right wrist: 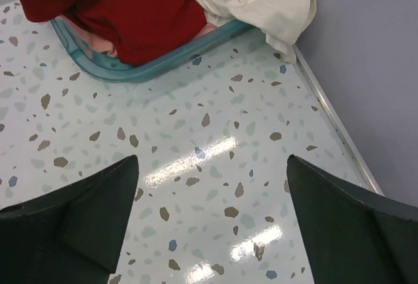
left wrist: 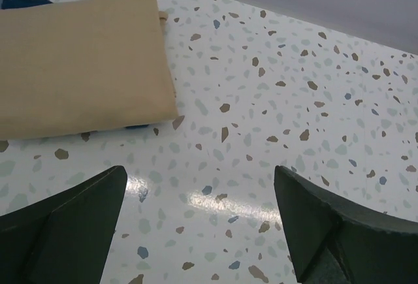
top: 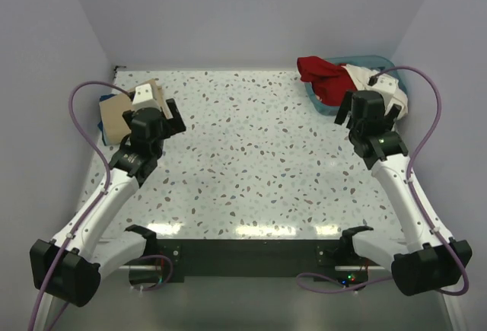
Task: Fold and stack the t-shirts
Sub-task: Grab the tshirt from the pile
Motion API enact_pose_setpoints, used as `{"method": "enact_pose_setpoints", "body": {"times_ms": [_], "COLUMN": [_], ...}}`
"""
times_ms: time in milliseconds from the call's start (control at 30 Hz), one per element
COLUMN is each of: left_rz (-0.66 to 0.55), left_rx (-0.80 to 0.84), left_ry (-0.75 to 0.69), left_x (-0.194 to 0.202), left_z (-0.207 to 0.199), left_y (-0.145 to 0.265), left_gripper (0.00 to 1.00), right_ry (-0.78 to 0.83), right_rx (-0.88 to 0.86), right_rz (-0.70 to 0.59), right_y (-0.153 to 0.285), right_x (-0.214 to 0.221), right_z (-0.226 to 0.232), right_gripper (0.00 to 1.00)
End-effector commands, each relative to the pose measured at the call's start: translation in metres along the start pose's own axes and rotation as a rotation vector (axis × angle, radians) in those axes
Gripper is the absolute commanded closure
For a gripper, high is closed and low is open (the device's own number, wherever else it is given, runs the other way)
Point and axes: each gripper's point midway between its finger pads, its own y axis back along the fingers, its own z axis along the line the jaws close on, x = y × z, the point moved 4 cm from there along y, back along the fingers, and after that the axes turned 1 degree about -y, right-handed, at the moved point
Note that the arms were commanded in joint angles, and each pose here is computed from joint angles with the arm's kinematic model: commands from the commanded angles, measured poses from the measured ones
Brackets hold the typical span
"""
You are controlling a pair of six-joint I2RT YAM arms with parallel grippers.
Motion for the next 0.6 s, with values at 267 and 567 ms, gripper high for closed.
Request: {"method": "enact_pose_setpoints", "body": {"times_ms": [267,567], "left_rz": [-0.088,-0.048], "left_rx": [-0.147,-0.027], "left_ry": [0.043,0.063], "left_x": [-0.025,-0.014], "left_z": [0.014,-0.004], "left_y": [-0.005,-0.011], "left_gripper": [0.0,0.0], "right_ry": [0.065,0.021], "right_rx": [0.04,0.082], "right_rz": [-0.07,0.078], "right_y": [-0.037,-0.159], "right_x": [-0.072,-0.09], "right_z": [0.034,0.058], "right_gripper": [0.01,0.01]}}
